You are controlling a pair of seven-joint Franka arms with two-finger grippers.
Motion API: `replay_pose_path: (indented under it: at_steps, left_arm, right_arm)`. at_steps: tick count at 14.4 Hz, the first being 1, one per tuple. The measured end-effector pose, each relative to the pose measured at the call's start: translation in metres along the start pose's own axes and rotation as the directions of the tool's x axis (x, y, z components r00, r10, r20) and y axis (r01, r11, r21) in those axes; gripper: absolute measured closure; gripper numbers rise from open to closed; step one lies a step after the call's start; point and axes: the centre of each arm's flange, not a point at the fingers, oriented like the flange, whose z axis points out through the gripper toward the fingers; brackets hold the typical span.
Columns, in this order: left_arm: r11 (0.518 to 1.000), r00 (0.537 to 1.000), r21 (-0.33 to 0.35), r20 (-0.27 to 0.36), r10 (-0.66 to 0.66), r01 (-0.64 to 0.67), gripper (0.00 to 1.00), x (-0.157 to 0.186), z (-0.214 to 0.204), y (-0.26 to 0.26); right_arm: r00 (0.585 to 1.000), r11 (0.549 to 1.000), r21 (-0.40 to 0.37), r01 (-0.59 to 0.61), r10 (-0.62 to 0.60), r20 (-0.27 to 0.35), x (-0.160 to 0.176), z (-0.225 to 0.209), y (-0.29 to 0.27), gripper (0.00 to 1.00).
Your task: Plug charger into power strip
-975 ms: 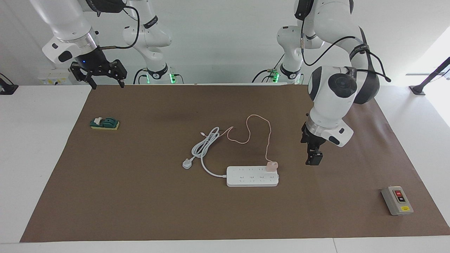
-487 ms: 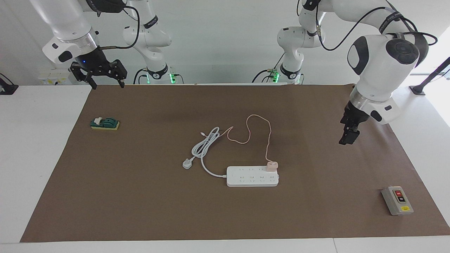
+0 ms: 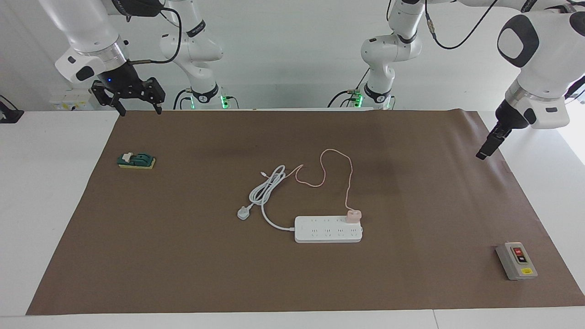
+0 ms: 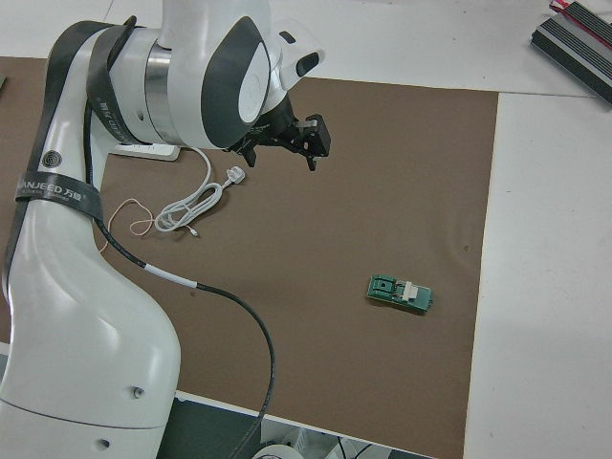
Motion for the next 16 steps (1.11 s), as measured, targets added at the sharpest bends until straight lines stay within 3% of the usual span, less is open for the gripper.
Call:
replay_pose_path:
  at_steps: [4,10,14,16]
  left_arm:
    - [0.969,0.969,0.015,0.033,0.246,-0.247,0.01,-0.029,0.007,-0.017]
    - [0.939,0.938,-0.032,0.055,0.343,-0.342,0.0,-0.046,0.01,-0.008]
    - [0.834,0.833,-0.05,0.046,0.551,-0.549,0.0,-0.049,0.01,-0.002]
    - [0.818,0.817,-0.053,0.044,0.575,-0.573,0.0,-0.05,0.01,-0.001]
  right_arm:
    - [1.0,1.0,0.0,0.0,0.0,0.0,0.0,0.0,0.0,0.0]
    - [1.0,1.0,0.0,0.0,0.0,0.0,0.0,0.0,0.0,0.0]
    - [1.0,1.0,0.0,0.0,0.0,0.0,0.0,0.0,0.0,0.0]
    - [1.0,1.0,0.0,0.0,0.0,0.0,0.0,0.0,0.0,0.0]
